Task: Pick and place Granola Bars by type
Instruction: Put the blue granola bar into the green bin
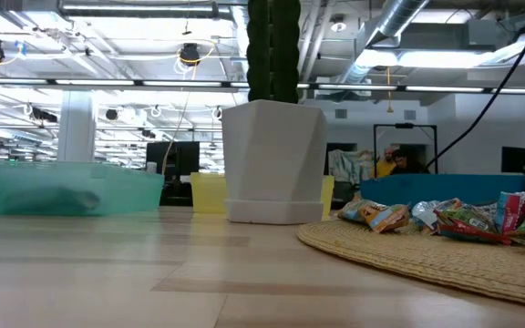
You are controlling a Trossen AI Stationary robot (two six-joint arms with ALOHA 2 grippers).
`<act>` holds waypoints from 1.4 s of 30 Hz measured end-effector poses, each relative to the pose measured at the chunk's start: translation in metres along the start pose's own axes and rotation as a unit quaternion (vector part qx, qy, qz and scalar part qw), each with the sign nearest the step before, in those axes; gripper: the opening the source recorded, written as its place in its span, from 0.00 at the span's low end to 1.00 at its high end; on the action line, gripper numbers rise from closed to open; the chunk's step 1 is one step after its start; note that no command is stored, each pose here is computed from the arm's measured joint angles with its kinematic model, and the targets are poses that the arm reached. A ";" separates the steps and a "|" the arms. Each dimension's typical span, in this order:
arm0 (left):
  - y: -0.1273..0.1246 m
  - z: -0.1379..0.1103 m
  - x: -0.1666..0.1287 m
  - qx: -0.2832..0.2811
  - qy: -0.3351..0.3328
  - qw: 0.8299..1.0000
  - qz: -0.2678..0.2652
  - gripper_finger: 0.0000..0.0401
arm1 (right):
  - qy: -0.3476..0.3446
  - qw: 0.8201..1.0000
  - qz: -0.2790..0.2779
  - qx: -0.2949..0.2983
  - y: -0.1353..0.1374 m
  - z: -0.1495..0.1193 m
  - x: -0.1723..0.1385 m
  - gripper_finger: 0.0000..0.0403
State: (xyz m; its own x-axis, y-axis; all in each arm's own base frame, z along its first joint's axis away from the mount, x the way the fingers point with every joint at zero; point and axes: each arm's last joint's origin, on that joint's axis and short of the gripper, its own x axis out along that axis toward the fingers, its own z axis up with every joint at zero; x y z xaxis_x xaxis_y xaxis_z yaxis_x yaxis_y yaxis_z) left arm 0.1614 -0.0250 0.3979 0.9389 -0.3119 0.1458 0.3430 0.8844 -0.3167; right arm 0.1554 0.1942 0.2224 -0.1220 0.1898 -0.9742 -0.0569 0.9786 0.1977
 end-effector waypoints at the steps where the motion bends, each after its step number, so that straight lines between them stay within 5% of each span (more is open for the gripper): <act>1: 0.000 0.000 0.000 0.000 0.000 1.000 0.000 0.11 | 0.005 1.000 -0.005 -0.006 -0.001 0.001 0.004 0.35; 17: 0.000 0.000 0.000 -0.003 -0.002 1.000 0.002 0.11 | 0.082 0.991 -0.107 -0.001 -0.019 0.004 0.066 0.35; 24: 0.000 0.000 0.000 -0.013 -0.002 1.000 0.002 0.11 | 0.072 0.993 -0.096 -0.003 -0.019 0.006 0.069 0.28; 34: 0.000 0.000 0.000 -0.013 -0.002 1.000 0.002 0.11 | 0.070 0.993 -0.095 0.023 -0.019 0.006 0.068 0.02; 42: 0.000 0.000 0.000 -0.013 -0.001 1.000 0.002 0.11 | 0.034 0.996 -0.064 0.051 -0.016 0.005 0.057 0.01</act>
State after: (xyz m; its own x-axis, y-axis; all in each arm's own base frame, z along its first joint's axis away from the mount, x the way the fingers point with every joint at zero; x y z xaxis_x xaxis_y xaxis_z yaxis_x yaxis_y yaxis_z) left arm 0.1615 -0.0249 0.3979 0.9404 -0.3072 0.1459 0.3393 0.8765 -0.3416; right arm 0.1540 0.1901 0.1635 -0.1873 0.0614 -0.9804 0.0239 0.9980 0.0580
